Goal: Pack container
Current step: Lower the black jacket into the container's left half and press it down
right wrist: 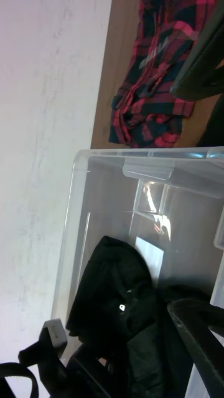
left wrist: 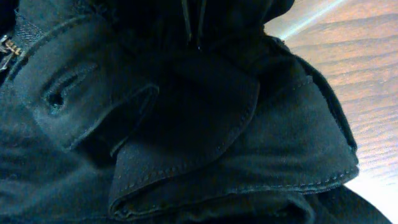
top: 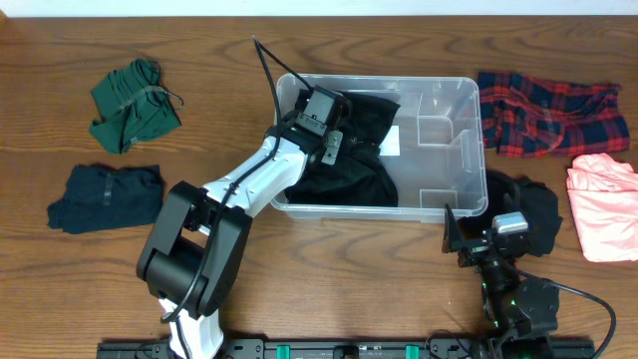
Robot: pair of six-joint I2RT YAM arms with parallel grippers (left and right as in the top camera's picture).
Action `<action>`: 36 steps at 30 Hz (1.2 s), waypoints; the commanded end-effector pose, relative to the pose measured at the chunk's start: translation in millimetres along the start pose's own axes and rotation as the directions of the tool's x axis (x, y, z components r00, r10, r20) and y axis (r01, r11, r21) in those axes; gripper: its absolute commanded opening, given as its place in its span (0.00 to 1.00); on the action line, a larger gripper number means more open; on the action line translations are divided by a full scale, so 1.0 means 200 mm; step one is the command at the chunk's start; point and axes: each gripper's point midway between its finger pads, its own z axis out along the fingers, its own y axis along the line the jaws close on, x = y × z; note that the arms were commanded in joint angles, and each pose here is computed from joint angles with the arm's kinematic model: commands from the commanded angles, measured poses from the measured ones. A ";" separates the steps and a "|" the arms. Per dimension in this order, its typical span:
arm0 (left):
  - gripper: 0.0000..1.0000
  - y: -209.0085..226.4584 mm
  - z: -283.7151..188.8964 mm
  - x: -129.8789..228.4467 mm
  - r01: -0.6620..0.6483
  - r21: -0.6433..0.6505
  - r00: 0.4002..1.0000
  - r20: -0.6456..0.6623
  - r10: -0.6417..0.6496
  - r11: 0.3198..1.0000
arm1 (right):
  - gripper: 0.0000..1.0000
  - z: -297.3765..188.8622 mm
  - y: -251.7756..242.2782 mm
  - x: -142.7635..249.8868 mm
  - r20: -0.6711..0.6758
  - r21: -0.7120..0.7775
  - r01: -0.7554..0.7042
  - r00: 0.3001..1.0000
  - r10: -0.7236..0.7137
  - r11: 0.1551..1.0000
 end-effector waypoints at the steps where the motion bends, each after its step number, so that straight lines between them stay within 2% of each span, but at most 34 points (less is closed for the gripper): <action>1: 0.06 0.01 0.06 0.08 -0.016 -0.008 0.998 -0.053 0.015 1.000 | 0.99 0.00 0.00 0.00 0.000 0.002 0.012 1.000 -0.012 1.000; 6: 0.06 0.01 -0.10 -0.07 0.001 0.006 0.999 0.040 -0.001 1.000 | 0.99 0.00 0.00 0.00 0.000 0.002 0.012 1.000 -0.012 1.000; 12: 0.06 0.04 -0.42 -0.27 0.026 0.033 0.980 0.198 -0.032 0.999 | 0.99 0.00 0.00 0.00 0.000 0.002 0.012 1.000 -0.012 1.000; 17: 0.06 0.07 -0.65 -0.31 0.044 0.049 0.965 0.256 -0.055 0.998 | 0.99 0.00 0.00 0.00 0.000 0.002 0.012 1.000 -0.012 1.000; 21: 0.06 0.06 -0.70 -0.19 0.053 0.057 0.983 0.175 -0.063 0.997 | 0.99 0.00 0.00 0.00 0.000 0.002 0.012 1.000 -0.012 1.000; 26: 0.06 -0.01 -0.68 0.04 0.020 0.119 1.000 -0.018 -0.018 0.993 | 0.99 0.00 0.00 0.00 0.000 0.002 0.012 1.000 -0.012 1.000; 31: 0.06 -0.07 -0.71 0.24 0.039 0.200 0.981 -0.192 0.000 0.979 | 0.99 0.00 0.00 0.00 0.000 0.002 0.012 1.000 -0.012 1.000; 36: 0.06 -0.07 -0.72 0.32 0.054 0.200 0.966 -0.258 -0.001 0.978 | 0.99 0.00 0.00 0.00 0.000 0.002 0.012 1.000 -0.012 1.000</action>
